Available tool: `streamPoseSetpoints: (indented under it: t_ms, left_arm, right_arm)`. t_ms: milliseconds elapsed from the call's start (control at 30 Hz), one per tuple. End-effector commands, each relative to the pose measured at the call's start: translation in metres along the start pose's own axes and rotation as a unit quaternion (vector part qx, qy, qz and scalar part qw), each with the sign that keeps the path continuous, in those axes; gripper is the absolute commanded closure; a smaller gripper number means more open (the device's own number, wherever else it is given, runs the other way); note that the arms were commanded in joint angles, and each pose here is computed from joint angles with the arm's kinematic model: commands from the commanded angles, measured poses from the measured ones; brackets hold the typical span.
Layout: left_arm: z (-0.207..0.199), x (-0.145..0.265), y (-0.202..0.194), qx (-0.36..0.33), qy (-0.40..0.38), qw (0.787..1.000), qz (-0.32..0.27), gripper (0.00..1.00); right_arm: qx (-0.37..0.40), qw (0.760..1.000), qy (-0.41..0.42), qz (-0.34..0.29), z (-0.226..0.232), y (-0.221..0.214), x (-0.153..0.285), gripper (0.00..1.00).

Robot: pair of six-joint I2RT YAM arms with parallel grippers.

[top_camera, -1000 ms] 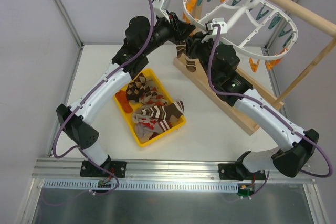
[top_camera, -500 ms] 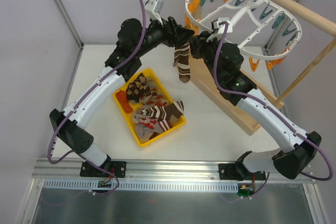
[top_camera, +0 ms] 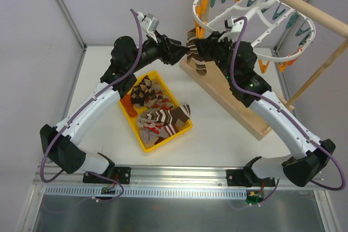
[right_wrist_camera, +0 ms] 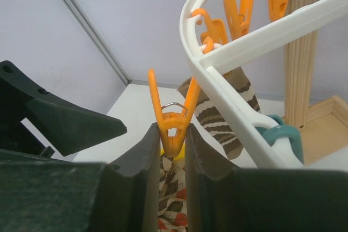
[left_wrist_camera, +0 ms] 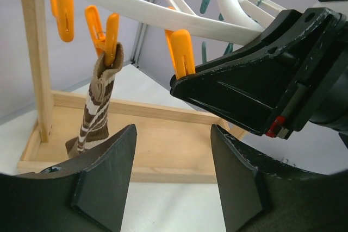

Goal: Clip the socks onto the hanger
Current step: Open the clamp at the hanger.

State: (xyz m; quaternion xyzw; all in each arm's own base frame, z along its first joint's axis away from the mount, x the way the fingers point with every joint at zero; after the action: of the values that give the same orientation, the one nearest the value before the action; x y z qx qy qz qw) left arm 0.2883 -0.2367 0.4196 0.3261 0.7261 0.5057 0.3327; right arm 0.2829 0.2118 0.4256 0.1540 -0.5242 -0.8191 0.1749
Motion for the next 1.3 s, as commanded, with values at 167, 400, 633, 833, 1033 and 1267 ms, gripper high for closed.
streamPoseSetpoints:
  t_ms: [167,400,633,833,1033,1267]
  left_arm:
    - [0.000,-0.020,0.001,-0.029,-0.060,0.997,-0.025,0.48]
    - [0.004,-0.040,0.001,-0.035,-0.083,0.996,-0.027,0.49]
    - [0.004,-0.049,0.008,-0.043,-0.097,0.994,-0.039,0.49]
    - [0.005,-0.057,0.009,-0.042,-0.106,0.993,-0.041,0.49]
    - [0.008,-0.061,0.003,-0.039,-0.106,0.993,-0.036,0.50]
    - [0.009,-0.061,0.003,-0.042,-0.106,0.993,-0.038,0.50]
  right_arm:
    - [-0.038,0.998,0.029,-0.035,0.015,0.034,0.010,0.89]
    - [-0.042,0.998,0.031,-0.036,0.018,0.037,0.006,0.83]
    - [-0.040,0.998,0.022,-0.033,0.015,0.033,0.000,0.66]
    - [-0.039,0.998,0.013,-0.044,0.014,0.036,-0.005,0.51]
    - [-0.049,0.997,0.001,-0.051,0.013,0.037,-0.012,0.44]
    - [-0.067,0.995,-0.032,-0.067,0.007,0.037,-0.017,0.41]
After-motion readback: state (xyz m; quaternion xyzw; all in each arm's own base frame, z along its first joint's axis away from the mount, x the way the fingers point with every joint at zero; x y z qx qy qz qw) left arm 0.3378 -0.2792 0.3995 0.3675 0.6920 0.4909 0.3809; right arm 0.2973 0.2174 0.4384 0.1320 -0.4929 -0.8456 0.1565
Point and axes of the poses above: each gripper's point midway between its finger pads, its own x axis back along the fingers, its own z axis along the line the jaws close on, y = z × x, the point moved 9 cm from there along x, back along the fingers, and after that the axes turned 4 degrees about -x, right-handed, at the moved point
